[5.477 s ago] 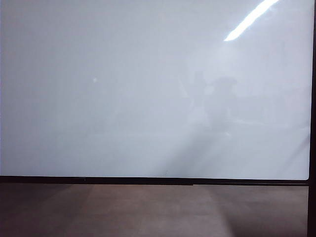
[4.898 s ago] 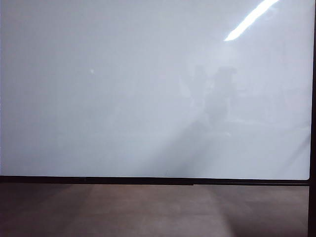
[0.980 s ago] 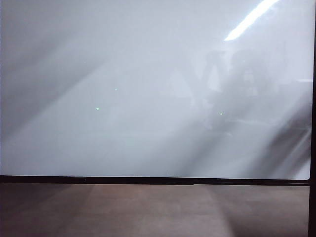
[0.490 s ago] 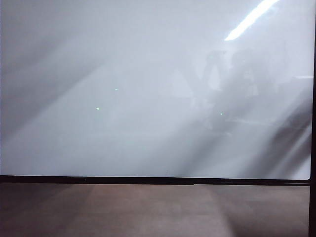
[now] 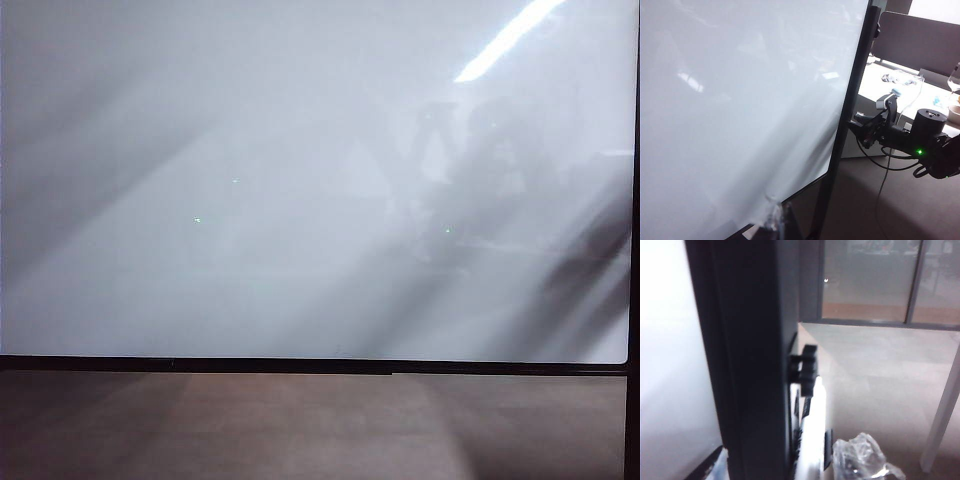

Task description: Reach to the right to find the marker pen, pick it up, and write the number 3 on the whiteboard.

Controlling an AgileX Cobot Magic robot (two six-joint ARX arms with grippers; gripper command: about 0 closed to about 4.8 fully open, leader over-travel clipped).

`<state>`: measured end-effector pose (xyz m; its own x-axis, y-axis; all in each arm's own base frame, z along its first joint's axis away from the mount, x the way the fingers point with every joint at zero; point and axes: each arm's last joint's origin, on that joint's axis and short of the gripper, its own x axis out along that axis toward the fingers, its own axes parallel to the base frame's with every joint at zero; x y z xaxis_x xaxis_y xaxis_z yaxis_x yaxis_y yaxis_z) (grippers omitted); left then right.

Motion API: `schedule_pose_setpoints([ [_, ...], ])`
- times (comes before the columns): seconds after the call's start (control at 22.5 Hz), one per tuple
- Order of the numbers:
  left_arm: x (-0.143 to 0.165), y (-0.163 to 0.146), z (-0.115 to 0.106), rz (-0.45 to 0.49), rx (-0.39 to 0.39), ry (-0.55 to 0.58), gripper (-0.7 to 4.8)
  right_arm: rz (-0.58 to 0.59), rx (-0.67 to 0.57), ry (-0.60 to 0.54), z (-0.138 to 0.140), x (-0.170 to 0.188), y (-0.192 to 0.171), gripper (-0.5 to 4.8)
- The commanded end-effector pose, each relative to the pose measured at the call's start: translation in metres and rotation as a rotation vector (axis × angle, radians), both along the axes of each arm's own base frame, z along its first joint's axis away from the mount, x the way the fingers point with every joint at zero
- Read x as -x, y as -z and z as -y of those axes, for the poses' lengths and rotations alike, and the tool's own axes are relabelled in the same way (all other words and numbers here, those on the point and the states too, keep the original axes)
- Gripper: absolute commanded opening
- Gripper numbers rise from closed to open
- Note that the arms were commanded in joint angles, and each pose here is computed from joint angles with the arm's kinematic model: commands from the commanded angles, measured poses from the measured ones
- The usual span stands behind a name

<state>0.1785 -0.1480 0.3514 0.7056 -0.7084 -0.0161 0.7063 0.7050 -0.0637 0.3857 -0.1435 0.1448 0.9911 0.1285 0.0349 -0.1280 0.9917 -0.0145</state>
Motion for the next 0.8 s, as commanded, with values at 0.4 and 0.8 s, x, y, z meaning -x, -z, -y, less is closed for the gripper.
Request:
schedule_pose_setpoints([
  [0.4,0.0005,-0.0017,-0.0009,0.005,0.007,-0.001,-0.05,-0.005,-0.004,0.001,0.0002,-0.0008,-0.0013,2.73],
  [0.8,0.0005,-0.0015,-0.0009,0.003,0.005,-0.001,-0.05,-0.001,-0.002,0.004,0.0003,-0.0008,-0.0018,2.07],
])
